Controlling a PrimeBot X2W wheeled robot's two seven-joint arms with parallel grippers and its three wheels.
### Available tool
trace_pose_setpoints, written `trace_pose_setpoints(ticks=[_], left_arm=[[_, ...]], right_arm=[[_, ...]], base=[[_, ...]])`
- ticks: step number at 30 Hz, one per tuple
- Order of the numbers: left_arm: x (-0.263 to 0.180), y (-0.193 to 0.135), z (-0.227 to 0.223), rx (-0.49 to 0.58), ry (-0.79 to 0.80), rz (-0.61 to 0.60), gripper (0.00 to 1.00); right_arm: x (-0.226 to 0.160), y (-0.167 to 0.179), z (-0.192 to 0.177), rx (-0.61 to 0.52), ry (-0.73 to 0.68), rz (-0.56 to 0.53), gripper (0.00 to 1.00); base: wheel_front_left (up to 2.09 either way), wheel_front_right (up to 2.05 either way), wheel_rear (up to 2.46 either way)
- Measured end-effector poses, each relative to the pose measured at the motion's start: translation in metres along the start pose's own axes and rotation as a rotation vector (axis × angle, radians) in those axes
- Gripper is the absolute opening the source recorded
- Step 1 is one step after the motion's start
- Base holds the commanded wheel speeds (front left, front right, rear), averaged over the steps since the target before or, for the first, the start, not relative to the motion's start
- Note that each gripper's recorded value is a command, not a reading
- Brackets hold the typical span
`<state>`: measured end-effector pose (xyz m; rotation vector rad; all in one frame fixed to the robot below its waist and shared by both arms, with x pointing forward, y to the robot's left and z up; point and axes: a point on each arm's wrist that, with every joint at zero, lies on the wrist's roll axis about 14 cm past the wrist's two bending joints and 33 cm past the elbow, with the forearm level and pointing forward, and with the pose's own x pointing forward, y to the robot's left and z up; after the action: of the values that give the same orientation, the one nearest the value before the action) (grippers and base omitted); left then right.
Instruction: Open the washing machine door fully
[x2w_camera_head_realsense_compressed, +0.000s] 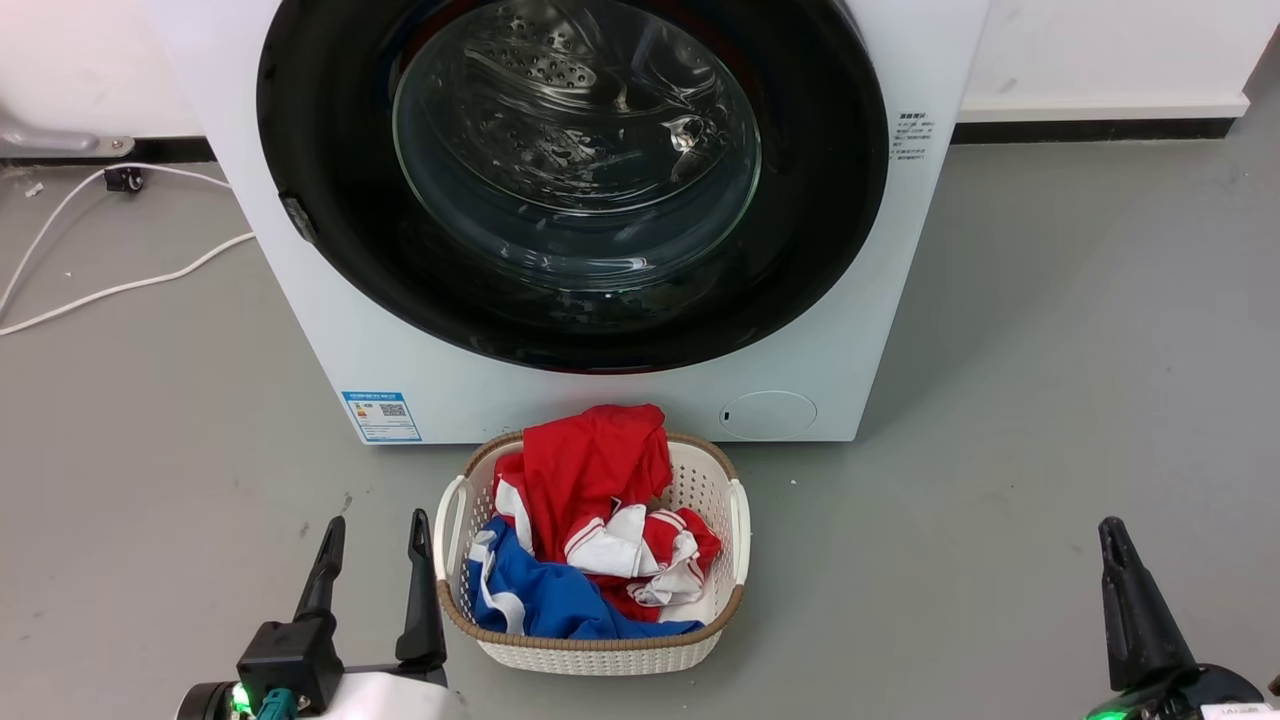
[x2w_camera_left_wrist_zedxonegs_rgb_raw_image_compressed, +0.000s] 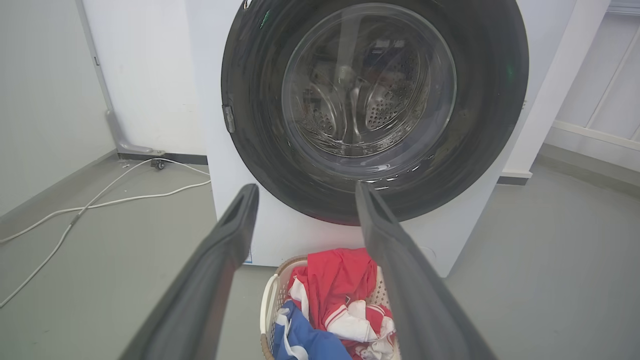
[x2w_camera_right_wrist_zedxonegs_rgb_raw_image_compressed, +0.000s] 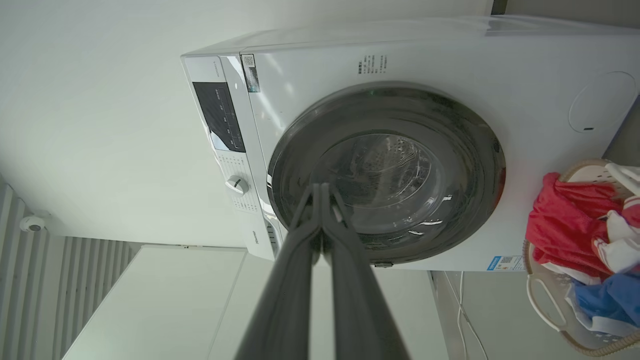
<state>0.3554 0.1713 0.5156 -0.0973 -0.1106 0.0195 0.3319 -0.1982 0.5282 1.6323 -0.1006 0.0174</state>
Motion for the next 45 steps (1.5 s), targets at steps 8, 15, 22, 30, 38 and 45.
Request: trace_pose_setpoints(ticks=[8,15,22,30,38,45], left_arm=[[0.0,0.001,0.001,0.009,-0.003,0.002,1.0],[0.002,0.001,-0.003,0.01,0.007,0.005,1.0],[0.013,0.002,-0.004,0.023,0.008,0.008,1.0],[0.03,0.005,-0.013,0.038,0.022,0.012,1.0],[0.053,0.005,-0.028,0.043,0.049,0.009,1.0],[0.065,0.011,-0.043,0.048,0.077,0.027,1.0]], right_arm=[[-0.001,-0.005,-0.002,-0.025,0.026,-0.017,0.0],[0.01,-0.005,0.012,-0.036,-0.016,-0.014,0.0],[0.053,0.017,0.06,-0.133,-0.094,0.052,0.0],[0.124,0.054,0.077,-0.261,-0.059,0.146,0.0],[0.201,0.073,0.058,-0.419,0.066,0.199,0.0],[0.26,0.071,0.032,-0.525,0.188,0.207,0.0]], base=[[0.0,0.0,0.0],[0.0,0.0,0.0],[0.0,0.0,0.0],[0.0,0.0,0.0],[0.0,0.0,0.0],[0.0,0.0,0.0]])
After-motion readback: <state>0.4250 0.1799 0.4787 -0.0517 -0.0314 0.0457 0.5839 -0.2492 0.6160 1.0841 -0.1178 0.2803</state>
